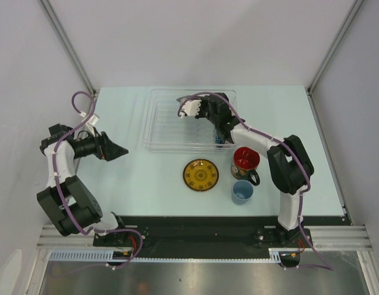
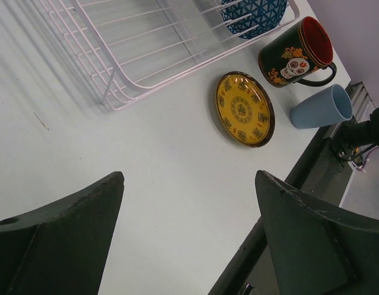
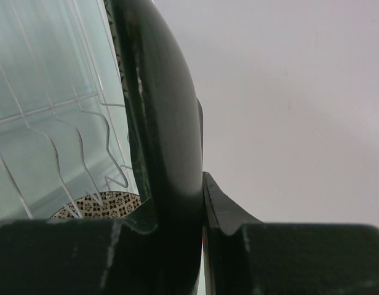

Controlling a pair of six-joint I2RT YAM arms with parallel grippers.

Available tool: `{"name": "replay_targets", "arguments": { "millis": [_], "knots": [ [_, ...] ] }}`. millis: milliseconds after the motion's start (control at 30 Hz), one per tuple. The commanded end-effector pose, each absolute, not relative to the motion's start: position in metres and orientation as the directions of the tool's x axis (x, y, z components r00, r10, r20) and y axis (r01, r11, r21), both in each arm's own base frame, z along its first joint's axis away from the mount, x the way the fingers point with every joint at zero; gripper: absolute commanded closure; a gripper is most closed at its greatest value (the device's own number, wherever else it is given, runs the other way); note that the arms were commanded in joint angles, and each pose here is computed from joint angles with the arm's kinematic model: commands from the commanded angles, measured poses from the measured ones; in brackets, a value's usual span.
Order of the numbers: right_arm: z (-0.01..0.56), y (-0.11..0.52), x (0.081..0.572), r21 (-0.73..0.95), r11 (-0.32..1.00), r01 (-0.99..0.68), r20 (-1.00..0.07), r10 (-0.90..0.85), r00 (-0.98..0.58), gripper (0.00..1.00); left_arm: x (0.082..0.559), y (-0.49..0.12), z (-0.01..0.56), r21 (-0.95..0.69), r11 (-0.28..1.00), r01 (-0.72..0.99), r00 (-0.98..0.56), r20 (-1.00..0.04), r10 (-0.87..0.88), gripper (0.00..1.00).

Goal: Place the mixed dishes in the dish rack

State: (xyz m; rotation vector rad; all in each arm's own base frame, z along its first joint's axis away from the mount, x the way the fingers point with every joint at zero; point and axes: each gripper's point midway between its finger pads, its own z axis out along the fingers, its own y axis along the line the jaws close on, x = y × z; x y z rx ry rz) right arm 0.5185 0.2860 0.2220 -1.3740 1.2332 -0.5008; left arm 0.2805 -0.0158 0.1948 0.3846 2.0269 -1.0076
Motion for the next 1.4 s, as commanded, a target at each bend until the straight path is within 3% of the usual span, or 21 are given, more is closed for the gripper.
{"name": "replay_targets", "arguments": {
  "millis": [0,600,1367],
  "knots": [
    [0.355,0.29,0.508,-0.919,0.382,-0.1,-0.381,-0.792,0.477,1.0,0.281,-0.022,0.197,-0.515,0.596,0.617,-0.586,-0.805,-0.089,0.07],
    [0.386,0.29,0.497,-0.911,0.411,-0.041,-0.372,-0.772,0.515,1.0,0.276,-0.025,0.185,-0.52,0.585,0.623,-0.595,-0.8,-0.076,0.08],
    [0.32,0.259,0.555,-0.91,0.396,-0.123,-0.407,-0.799,0.442,1.0,0.276,-0.03,0.194,-0.519,0.564,0.642,-0.59,-0.805,-0.069,0.09]
  ]
}}
